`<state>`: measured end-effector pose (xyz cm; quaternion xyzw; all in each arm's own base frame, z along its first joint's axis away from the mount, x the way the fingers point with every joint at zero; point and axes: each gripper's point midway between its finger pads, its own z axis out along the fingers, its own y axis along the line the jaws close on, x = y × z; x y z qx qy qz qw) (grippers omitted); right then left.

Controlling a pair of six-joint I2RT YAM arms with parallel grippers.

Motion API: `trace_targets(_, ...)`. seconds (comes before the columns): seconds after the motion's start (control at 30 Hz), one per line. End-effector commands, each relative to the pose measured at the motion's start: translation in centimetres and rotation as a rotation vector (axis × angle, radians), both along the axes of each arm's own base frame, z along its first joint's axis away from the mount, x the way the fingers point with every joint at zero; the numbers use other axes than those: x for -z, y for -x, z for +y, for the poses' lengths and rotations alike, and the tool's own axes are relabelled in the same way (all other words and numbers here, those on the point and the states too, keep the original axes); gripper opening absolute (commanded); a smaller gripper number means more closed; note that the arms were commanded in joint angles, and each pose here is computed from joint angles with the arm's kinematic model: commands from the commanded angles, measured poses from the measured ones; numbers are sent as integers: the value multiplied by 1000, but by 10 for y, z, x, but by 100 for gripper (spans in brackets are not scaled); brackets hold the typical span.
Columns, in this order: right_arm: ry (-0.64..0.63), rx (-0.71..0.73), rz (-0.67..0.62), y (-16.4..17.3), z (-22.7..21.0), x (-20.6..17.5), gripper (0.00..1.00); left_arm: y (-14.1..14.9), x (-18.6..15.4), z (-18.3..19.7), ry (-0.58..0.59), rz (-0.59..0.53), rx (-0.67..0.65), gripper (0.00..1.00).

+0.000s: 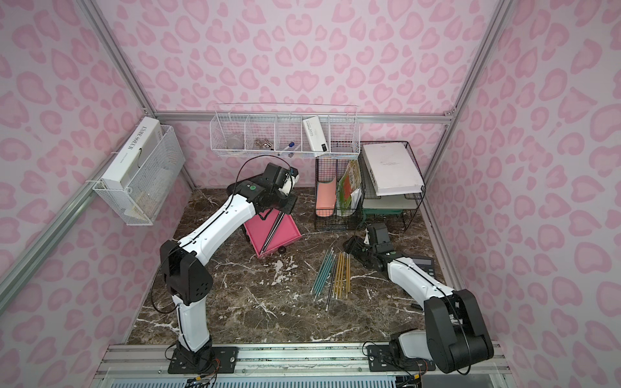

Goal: Please place the pencils in the drawer according to their color
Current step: Place the pencil in the drawer.

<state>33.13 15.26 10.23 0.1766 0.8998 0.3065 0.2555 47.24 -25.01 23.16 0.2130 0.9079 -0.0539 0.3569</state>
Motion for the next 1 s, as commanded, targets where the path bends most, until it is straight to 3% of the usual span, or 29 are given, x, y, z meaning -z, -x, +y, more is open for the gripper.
trace_targets(0.0,12,-5,-10,0,-1,-3,69,-18,-5,7,0,-57,-3,0)
trace_targets(0.23,18,0,-11,2,-3,-3,69,-21,12,19,-24,-43,-24,0)
trace_targets(0.83,9,-5,-11,0,-1,-2,69,2,35,37,-45,9,-69,0)
trace_targets(0.97,17,-11,-18,-2,-1,-4,71,1,23,36,-36,-11,-64,32)
